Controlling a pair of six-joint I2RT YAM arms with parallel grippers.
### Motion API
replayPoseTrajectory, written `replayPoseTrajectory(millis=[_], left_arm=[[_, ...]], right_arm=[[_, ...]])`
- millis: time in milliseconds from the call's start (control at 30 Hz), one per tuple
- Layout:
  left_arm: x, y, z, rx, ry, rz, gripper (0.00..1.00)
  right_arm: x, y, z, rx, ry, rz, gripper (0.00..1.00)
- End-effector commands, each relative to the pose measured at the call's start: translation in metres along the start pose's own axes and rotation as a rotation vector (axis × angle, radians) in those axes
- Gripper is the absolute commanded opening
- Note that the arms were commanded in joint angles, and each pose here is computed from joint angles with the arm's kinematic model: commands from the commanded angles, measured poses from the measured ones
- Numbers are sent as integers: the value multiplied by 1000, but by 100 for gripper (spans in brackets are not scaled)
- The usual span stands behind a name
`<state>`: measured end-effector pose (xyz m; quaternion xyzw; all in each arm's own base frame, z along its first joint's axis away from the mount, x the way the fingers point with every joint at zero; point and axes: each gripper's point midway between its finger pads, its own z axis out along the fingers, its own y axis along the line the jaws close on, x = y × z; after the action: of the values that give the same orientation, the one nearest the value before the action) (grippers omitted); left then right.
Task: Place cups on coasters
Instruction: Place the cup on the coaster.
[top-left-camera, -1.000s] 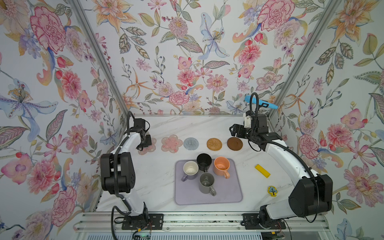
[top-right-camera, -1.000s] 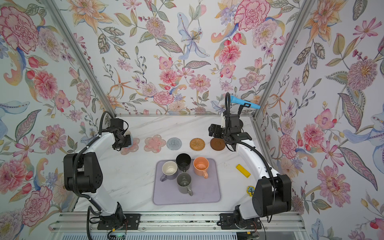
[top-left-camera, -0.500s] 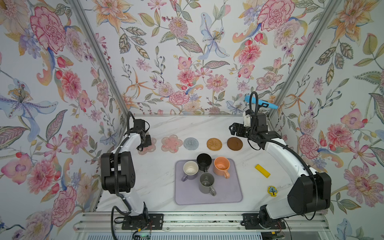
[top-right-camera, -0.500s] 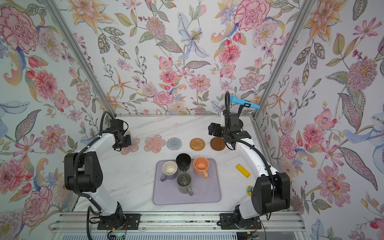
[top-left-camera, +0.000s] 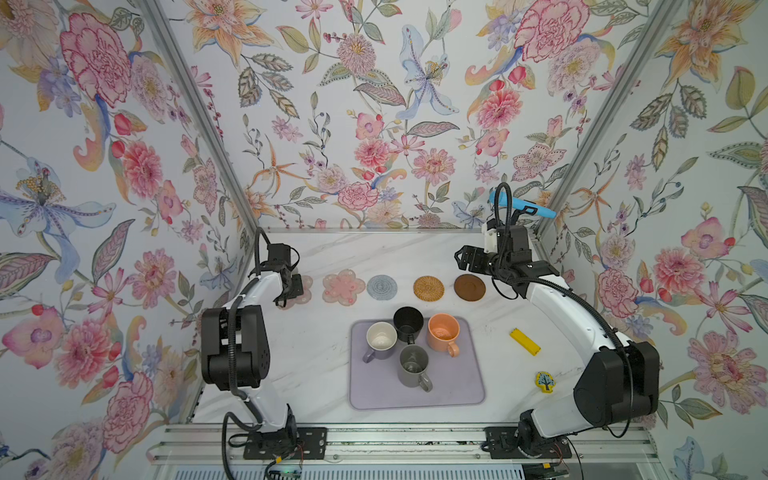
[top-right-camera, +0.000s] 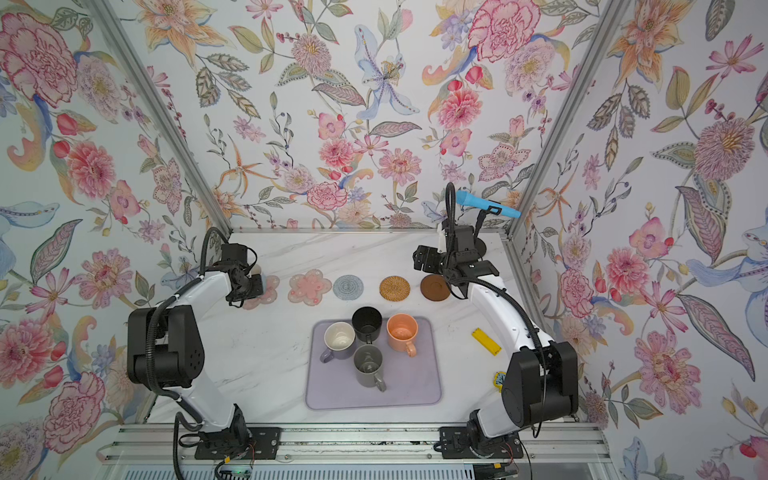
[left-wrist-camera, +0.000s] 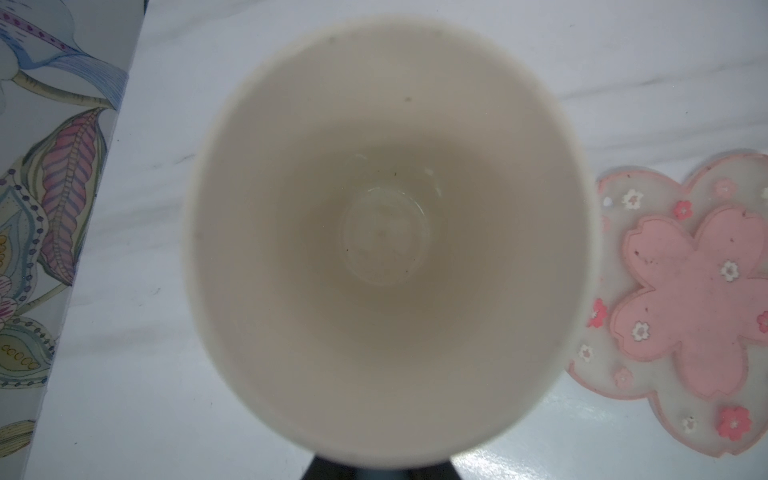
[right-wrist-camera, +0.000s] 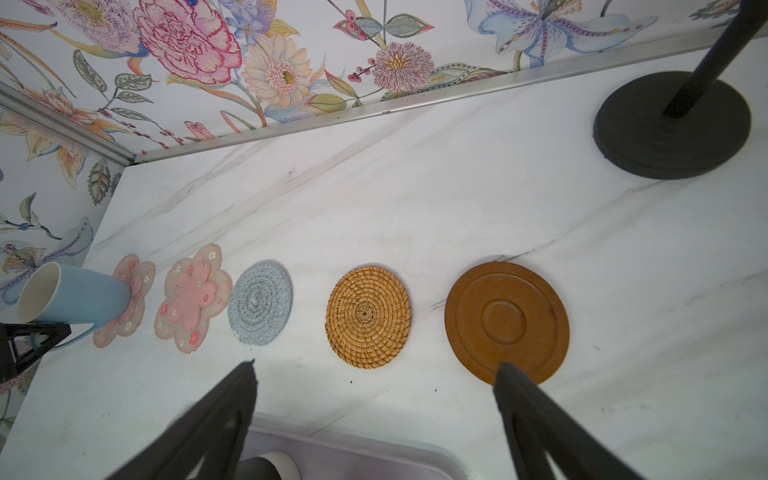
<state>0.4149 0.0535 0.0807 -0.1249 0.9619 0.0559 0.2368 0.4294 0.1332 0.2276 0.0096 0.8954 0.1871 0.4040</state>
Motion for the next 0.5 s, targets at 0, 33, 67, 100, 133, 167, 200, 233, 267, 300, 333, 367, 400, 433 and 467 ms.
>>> replayPoseTrajectory(millis=[0, 33, 67, 100, 133, 167, 200, 233, 267, 300, 333, 367, 400, 433, 467], left_arm=[[-1, 7, -6, -13, -32, -26, 0], [0, 8, -6, -16, -30, -27, 2], [3, 8, -5, -16, -25, -28, 2], [5, 8, -4, -17, -22, -27, 2], [6, 8, -4, -18, -18, -28, 2], [8, 8, -3, -18, -15, -29, 2], [9, 8, -2, -18, -12, -30, 4], [10, 8, -3, -19, -11, -30, 5], [11, 9, -2, -21, -8, -33, 7], [11, 9, -2, -20, -8, -34, 9], [11, 9, -2, -18, -8, -35, 11], [12, 9, -1, -18, -5, -37, 12], [12, 8, -2, -15, -6, -39, 14], [12, 8, -2, -13, -6, -38, 16], [13, 8, -2, -13, -6, -38, 21]], right_arm=[[-4, 7, -1, -14, 1, 3, 91], [-2, 9, -1, -27, 6, -1, 90], [-2, 13, -1, -47, 12, -9, 89], [1, 21, -1, -90, 25, -29, 89], [2, 27, -1, -124, 36, -51, 88], [4, 34, -2, -152, 43, -73, 88], [6, 38, -3, -170, 50, -92, 89], [8, 41, -4, -182, 57, -104, 89], [11, 43, -4, -186, 68, -113, 89], [13, 45, -4, -190, 75, -121, 89], [15, 45, -5, -191, 81, -125, 89], [17, 46, -5, -189, 86, -129, 89], [19, 46, -6, -190, 87, -131, 89], [20, 46, -7, -188, 85, -132, 89], [21, 45, -8, -183, 85, -133, 89]])
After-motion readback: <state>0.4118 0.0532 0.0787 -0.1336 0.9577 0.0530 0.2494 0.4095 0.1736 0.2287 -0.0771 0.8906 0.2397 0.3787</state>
